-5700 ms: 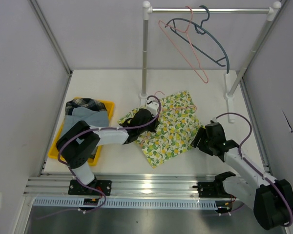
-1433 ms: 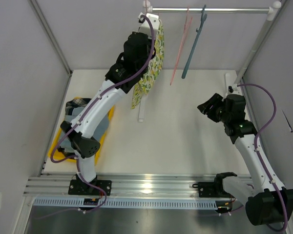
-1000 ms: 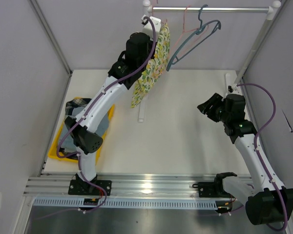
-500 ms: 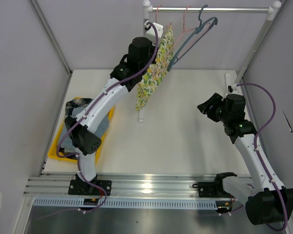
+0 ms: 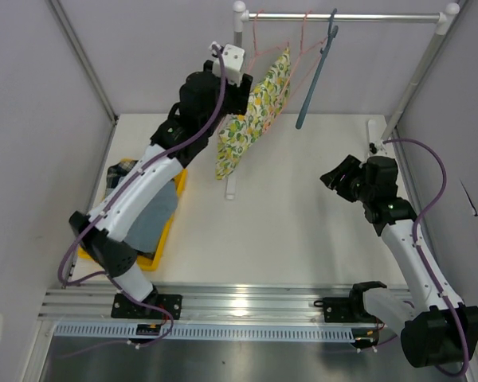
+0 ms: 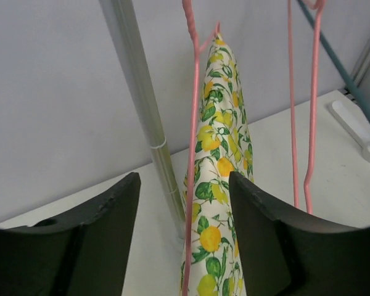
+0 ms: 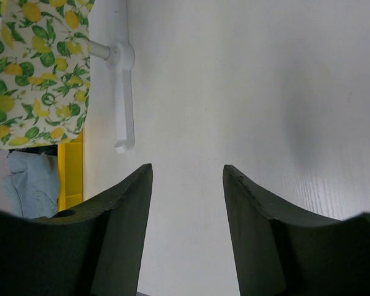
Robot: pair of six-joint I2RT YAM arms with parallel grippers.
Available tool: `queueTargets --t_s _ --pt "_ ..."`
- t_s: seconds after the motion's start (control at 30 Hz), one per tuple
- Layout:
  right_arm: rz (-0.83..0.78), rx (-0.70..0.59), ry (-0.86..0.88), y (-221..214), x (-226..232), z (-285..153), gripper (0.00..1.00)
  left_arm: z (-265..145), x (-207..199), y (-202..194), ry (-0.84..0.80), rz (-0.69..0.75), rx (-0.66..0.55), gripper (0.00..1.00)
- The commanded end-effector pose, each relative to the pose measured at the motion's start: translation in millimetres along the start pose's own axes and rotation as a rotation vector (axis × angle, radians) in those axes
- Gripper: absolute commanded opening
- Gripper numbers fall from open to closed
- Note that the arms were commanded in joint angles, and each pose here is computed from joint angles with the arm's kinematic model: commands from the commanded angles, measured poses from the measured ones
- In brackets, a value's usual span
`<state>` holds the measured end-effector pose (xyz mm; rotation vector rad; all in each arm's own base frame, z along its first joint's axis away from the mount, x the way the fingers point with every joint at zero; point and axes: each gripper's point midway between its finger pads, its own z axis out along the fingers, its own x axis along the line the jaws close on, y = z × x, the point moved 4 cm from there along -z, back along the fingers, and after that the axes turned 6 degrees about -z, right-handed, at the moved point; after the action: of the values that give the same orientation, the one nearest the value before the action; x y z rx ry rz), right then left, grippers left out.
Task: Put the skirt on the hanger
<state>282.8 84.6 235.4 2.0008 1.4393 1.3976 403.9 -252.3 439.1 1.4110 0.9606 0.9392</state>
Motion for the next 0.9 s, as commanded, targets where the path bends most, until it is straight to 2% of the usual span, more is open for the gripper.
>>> queueTargets --t_s 0.0,0.1,0.23,0.27,0.33,0.37,0.47,0.53,0.57,0.63,0.7,0.77,0.8,0.83,0.87 --pt "-0.029 -0.019 0.025 1.5 2.3 1.8 0.56 -45.2 6.6 45.0 -0.064 -0.076 -0.149 0.68" --pt "-0.033 -0.008 0.021 -1.9 0.0 4.1 0.56 -68.3 8.7 46.2 -0.095 -0.099 -0.15 0.69" --pt "-0.038 -0.001 0.017 -4.7 -2.5 5.1 0.56 -101.4 29.8 35.3 0.005 -0.183 -0.141 0.7" --pt "-0.04 -0.002 0.021 -4.7 -2.0 4.5 0.56 -120.8 47.6 41.0 0.096 -0.215 -0.168 0.7" --pt "-0.042 0.0 0.029 -6.1 -1.8 4.8 0.56 -134.2 66.5 12.9 0.226 -0.259 -0.107 0.7" --pt "-0.044 0.003 0.031 -7.1 -2.0 5.1 0.56 -145.0 85.2 5.3 0.357 -0.288 -0.103 0.71" --pt "-0.043 0.01 0.042 -10.5 -1.7 5.2 0.56 -172.9 115.8 -47.2 0.587 -0.335 -0.026 0.73" --pt "-0.043 0.019 0.045 -14.9 -2.8 5.9 0.56 -180.3 126.7 -94.3 0.674 -0.374 0.063 0.72" --pt "-0.046 0.021 0.045 -15.7 -3.5 6.2 0.56 -186.5 131.0 -127.0 0.721 -0.356 0.158 0.73" --pt "-0.043 0.035 0.043 -22.1 -6.6 8.6 0.56 -192.4 144.2 -166.5 0.808 -0.406 0.223 0.74" --pt "-0.038 0.042 0.056 -26.3 -6.2 9.2 0.56 -191.6 146.5 -206.0 0.807 -0.469 0.302 0.75" --pt "-0.036 0.058 0.053 -33.2 -8.8 10.4 0.56 -196.7 159.4 -244.0 0.88 -0.495 0.379 0.77" --pt "-0.036 0.062 0.053 -34.5 -9.2 10.6 0.56 -195.5 162.4 -251.2 0.896 -0.512 0.388 0.78" --pt "-0.038 0.067 0.055 -36.5 -9.4 10.2 0.56 -195.4 166.2 -264.8 0.926 -0.535 0.412 0.8" --pt "-0.039 0.074 0.057 -39.3 -9.5 10.7 0.56 -195.0 166.8 -273.5 0.933 -0.543 0.426 0.86"
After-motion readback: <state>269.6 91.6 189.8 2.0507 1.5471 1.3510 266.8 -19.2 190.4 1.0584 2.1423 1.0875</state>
